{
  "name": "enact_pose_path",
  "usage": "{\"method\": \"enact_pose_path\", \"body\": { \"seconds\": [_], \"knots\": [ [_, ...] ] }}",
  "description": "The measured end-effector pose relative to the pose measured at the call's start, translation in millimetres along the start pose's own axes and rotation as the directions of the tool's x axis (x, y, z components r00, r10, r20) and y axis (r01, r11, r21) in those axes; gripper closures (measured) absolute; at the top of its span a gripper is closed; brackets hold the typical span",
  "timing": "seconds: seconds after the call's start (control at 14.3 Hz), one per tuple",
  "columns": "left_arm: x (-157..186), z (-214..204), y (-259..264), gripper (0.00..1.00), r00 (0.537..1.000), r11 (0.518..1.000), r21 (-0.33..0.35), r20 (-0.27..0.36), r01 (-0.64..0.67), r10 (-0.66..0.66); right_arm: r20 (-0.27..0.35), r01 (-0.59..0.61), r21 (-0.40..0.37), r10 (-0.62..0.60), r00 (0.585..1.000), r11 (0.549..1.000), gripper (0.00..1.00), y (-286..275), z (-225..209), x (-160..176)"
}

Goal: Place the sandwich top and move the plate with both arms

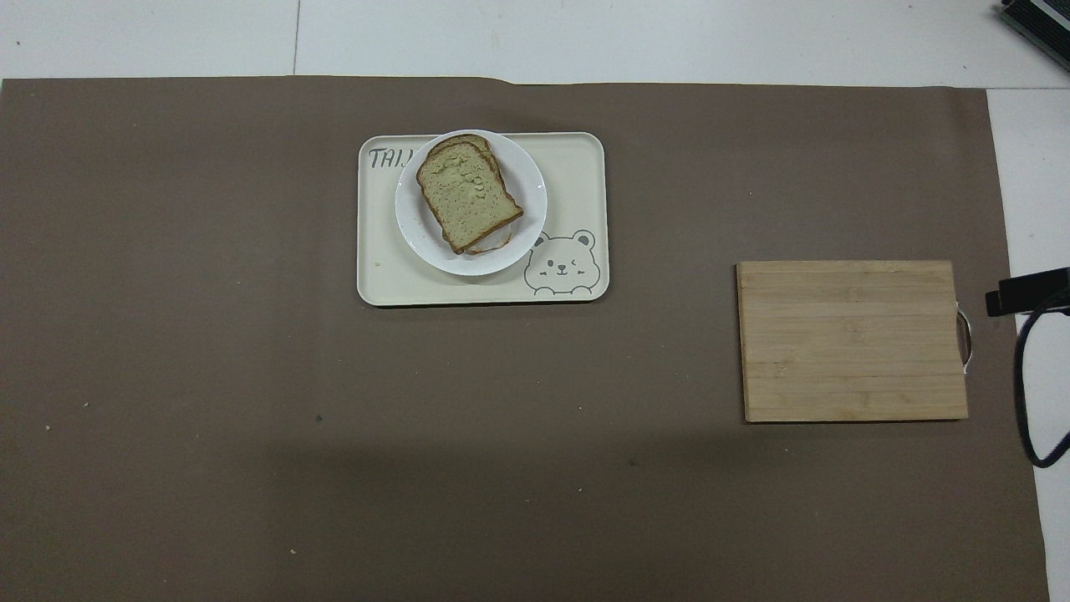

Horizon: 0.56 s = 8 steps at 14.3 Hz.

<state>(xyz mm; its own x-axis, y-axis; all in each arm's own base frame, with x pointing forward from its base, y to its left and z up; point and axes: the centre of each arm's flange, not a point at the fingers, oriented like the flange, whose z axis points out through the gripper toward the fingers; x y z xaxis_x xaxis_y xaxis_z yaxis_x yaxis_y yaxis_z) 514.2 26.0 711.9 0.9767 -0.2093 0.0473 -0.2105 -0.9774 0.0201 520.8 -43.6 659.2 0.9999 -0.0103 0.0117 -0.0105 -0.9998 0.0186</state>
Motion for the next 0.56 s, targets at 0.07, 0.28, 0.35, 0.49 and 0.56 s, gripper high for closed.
{"method": "enact_pose_path", "body": {
  "seconds": [0.07,0.28,0.35,0.49,0.56],
  "knots": [
    [0.3,0.2,1.5,0.00,1.000,1.000,0.000,0.001,-0.003,0.003,0.000,0.000,0.000,0.000,1.000,1.000,0.00,0.0,0.0,0.0],
    [-0.2,1.1,4.1,0.00,1.000,1.000,-0.003,0.011,-0.007,0.007,0.000,0.000,0.000,0.000,1.000,1.000,0.00,0.0,0.0,0.0],
    [-1.2,1.8,4.4,0.00,1.000,1.000,-0.005,0.020,-0.007,0.007,0.000,0.000,0.000,0.000,1.000,1.000,0.00,0.0,0.0,0.0],
    [-4.6,2.9,5.3,0.00,0.999,1.000,-0.011,0.042,-0.007,0.008,0.000,0.000,0.000,0.000,1.000,1.000,0.00,0.0,0.0,0.0],
    [-6.3,2.8,6.0,0.00,0.999,1.000,-0.014,0.050,-0.008,0.008,0.000,0.000,0.000,0.000,1.000,1.000,0.00,0.0,0.0,0.0]
  ]
}}
